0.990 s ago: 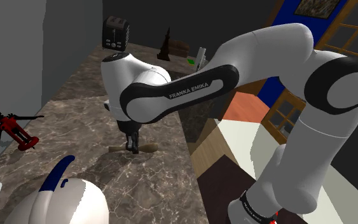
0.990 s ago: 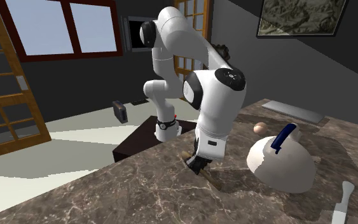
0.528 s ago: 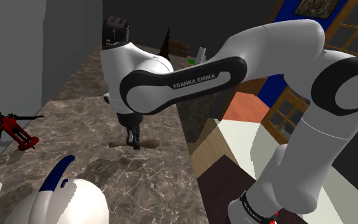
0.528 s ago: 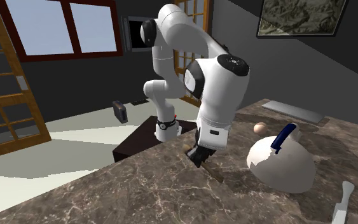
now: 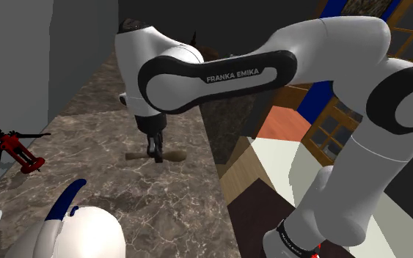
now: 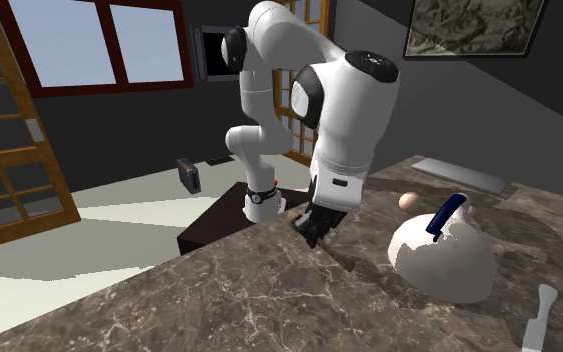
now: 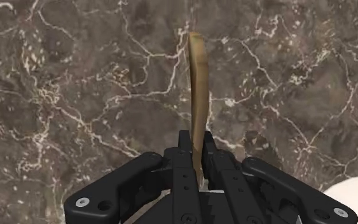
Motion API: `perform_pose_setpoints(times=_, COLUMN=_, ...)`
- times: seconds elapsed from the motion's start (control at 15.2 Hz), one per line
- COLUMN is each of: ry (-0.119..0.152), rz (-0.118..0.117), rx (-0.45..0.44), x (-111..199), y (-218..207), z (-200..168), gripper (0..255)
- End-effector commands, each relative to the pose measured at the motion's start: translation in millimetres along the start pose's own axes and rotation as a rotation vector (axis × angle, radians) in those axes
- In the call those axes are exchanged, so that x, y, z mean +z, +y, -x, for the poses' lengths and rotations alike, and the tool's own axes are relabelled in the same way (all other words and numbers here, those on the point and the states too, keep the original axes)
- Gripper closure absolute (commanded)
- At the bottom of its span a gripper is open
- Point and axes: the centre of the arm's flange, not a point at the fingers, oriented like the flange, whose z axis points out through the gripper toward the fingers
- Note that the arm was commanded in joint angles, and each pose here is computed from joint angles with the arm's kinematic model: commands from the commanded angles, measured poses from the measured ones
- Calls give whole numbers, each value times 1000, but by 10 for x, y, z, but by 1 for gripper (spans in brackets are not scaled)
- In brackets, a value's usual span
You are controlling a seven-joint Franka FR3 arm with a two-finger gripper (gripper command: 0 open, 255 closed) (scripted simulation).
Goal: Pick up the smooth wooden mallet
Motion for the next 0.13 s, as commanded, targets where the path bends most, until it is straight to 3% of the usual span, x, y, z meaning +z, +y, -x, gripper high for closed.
perform_pose_setpoints(times=0.0, ry=0, rz=0, rx=0, x=-50, y=-1, z=13, gripper=255)
perform_pose_setpoints(times=0.07, ry=0, rz=0, rx=0, x=-50, y=-1, z=13, gripper=255)
